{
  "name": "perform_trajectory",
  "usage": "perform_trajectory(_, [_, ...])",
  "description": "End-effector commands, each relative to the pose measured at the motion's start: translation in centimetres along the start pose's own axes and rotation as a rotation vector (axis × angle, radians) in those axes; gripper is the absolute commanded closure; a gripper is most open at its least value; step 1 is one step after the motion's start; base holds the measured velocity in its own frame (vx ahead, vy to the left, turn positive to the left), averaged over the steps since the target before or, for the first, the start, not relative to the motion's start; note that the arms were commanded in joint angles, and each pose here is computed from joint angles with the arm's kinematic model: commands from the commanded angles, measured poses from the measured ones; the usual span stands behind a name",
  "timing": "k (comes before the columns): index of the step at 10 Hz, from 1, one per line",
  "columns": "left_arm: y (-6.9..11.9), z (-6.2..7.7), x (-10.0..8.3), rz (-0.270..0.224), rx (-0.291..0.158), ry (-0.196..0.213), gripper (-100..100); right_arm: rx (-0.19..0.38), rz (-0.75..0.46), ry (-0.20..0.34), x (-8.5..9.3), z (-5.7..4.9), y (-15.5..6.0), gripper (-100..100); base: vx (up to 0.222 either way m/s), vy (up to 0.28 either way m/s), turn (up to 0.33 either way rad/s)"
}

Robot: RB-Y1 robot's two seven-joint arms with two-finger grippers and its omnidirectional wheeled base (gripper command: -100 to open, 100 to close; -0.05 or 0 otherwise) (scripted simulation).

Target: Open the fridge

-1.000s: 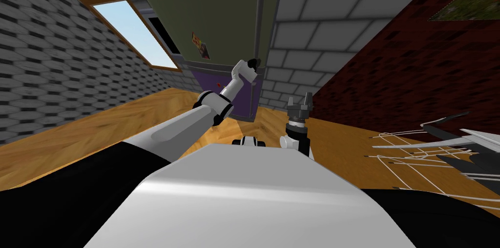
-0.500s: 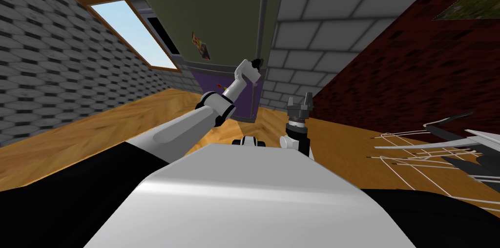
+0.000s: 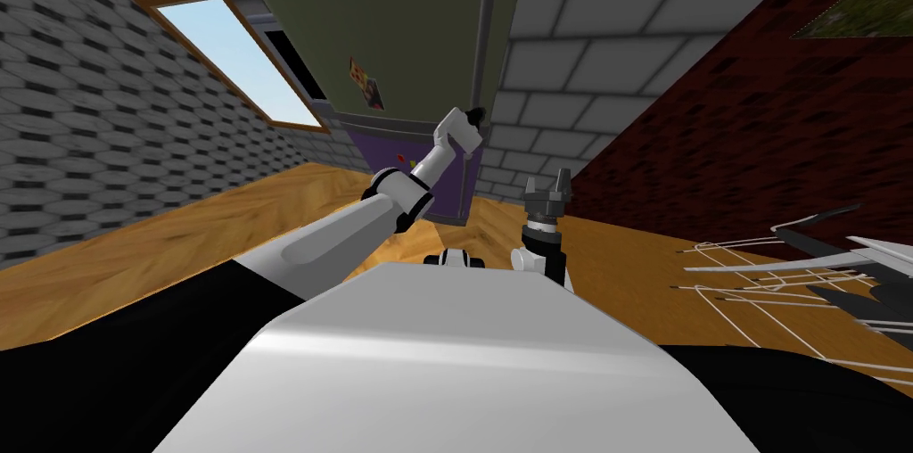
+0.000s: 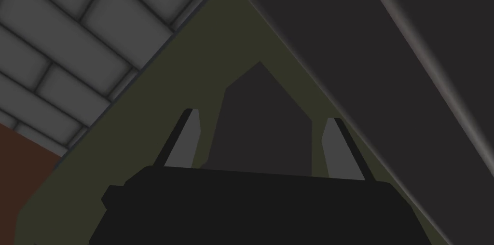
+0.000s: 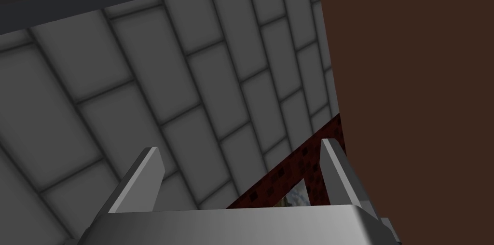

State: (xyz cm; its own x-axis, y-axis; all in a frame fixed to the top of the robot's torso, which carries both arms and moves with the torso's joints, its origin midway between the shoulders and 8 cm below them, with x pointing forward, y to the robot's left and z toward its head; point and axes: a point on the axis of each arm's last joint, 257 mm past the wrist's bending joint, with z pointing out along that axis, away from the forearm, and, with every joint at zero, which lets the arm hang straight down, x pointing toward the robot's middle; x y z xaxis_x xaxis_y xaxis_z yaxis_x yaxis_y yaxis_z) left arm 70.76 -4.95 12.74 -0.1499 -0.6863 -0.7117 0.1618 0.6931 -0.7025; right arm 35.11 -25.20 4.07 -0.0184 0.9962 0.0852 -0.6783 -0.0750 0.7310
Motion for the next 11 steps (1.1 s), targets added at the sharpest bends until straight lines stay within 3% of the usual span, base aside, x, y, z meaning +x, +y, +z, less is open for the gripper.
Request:
perform_trajectory(1, [1.8, 0.6, -1.5, 0.002, -0.001, -0.001, 100, 0.000, 0.000, 0.000, 0.0, 0.0, 0.0, 0, -0.096, -0.094, 0.039])
perform_trajectory(4, [3.4, 1.0, -2.8, 0.001, 0.002, -0.001, 100, 0.000, 0.000, 0.000, 0.0, 0.0, 0.0, 0, -0.080, -0.073, 0.016])
perform_trajectory(5, [3.1, 0.9, -2.7, 0.001, 0.002, -0.002, 100, 0.000, 0.000, 0.000, 0.0, 0.0, 0.0, 0, -0.026, -0.017, 0.011])
perform_trajectory(10, [-2.1, -0.1, 2.0, -0.003, 0.085, 0.081, 100, 0.000, -0.001, 0.000, 0.0, 0.0, 0.0, 0, -0.154, 0.290, -0.090])
perform_trajectory(11, [-2.1, -0.1, 2.0, -0.003, 0.085, 0.081, 100, 0.000, -0.001, 0.000, 0.0, 0.0, 0.0, 0, -0.205, 0.295, -0.064])
